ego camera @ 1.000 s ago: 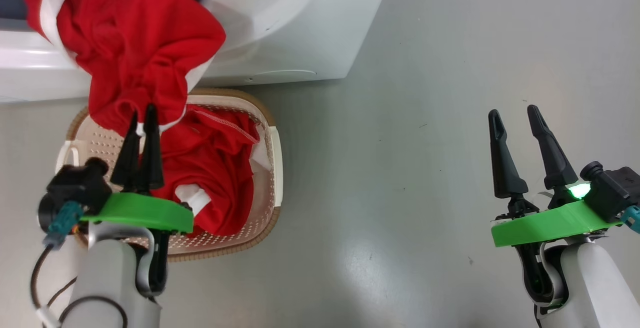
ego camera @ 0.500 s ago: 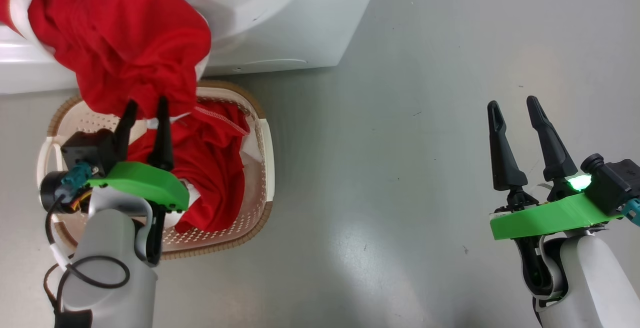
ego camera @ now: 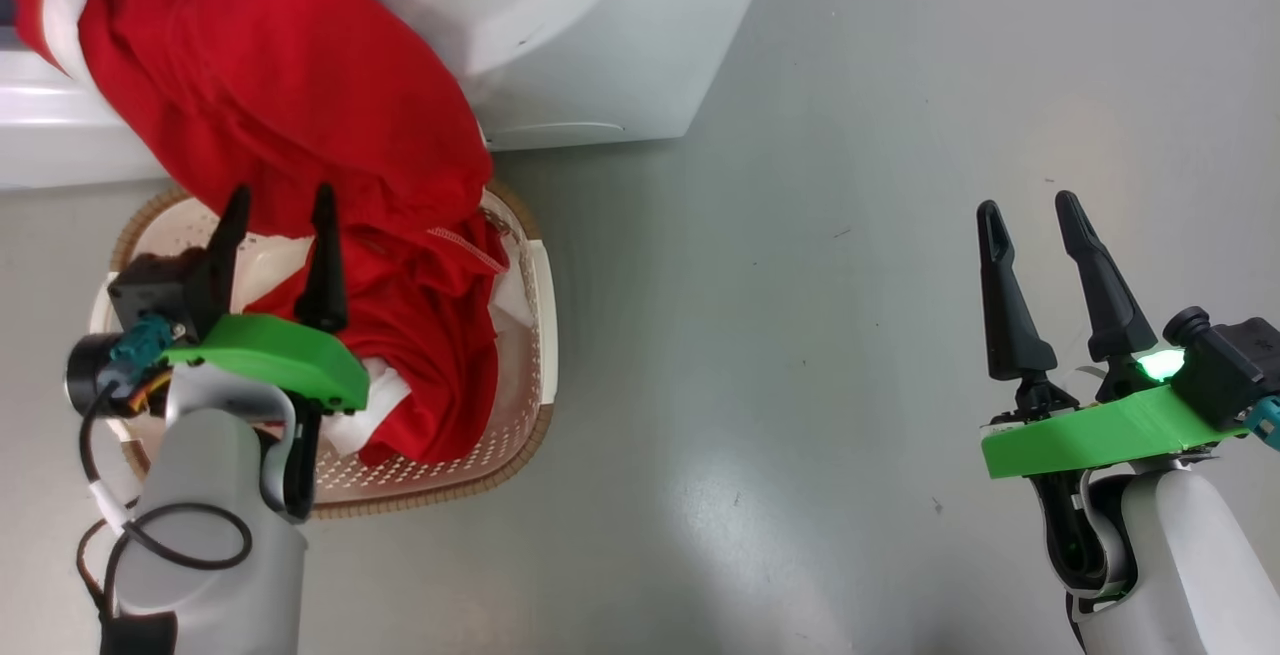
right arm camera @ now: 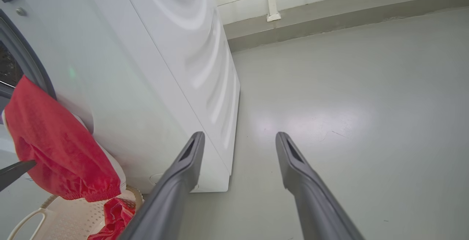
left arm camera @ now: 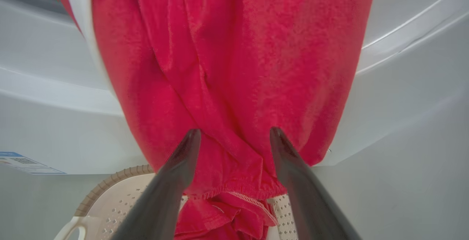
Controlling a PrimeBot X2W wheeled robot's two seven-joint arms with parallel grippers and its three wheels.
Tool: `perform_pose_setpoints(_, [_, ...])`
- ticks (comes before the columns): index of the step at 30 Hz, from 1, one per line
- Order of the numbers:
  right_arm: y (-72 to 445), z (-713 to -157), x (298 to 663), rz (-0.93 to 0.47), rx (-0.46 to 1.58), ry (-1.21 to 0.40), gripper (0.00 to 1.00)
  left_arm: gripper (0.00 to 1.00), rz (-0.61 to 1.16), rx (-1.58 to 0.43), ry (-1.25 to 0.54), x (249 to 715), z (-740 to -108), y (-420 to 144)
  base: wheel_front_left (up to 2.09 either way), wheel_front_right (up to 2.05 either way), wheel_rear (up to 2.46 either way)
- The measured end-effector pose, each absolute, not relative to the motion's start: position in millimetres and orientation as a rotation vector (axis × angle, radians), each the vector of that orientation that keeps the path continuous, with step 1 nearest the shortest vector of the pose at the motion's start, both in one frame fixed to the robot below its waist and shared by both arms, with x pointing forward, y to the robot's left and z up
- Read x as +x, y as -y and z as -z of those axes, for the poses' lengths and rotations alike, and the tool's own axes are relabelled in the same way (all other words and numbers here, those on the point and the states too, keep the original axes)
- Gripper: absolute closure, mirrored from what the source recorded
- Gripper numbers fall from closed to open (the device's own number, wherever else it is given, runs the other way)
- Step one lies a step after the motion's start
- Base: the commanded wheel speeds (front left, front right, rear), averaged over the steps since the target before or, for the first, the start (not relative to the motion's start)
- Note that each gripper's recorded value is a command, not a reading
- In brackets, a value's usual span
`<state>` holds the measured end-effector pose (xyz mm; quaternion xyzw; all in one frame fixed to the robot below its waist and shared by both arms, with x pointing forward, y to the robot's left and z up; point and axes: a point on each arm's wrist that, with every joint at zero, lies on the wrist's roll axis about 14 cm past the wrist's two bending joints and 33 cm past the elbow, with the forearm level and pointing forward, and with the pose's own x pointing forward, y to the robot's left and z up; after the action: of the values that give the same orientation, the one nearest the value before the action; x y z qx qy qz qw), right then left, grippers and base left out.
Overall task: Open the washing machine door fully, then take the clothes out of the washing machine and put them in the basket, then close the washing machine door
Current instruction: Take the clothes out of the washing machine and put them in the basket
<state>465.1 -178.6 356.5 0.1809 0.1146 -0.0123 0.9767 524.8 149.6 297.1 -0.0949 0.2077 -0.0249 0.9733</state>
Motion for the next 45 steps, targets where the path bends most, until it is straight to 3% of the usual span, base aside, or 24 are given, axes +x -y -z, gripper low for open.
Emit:
perform_pose_setpoints(20, [176,-382,468,0.009,0.366,-0.173,0.0,0.0,0.07,-0.164,-0.248,524,-359,-155,0.0,0.0,0.0])
perform_pose_setpoints(45, [169,-377,465,-0.007,0.37,-0.189,0.0,0.0,0.035,-0.156,-0.127,466,-400,-175,0.0,0.0,0.0])
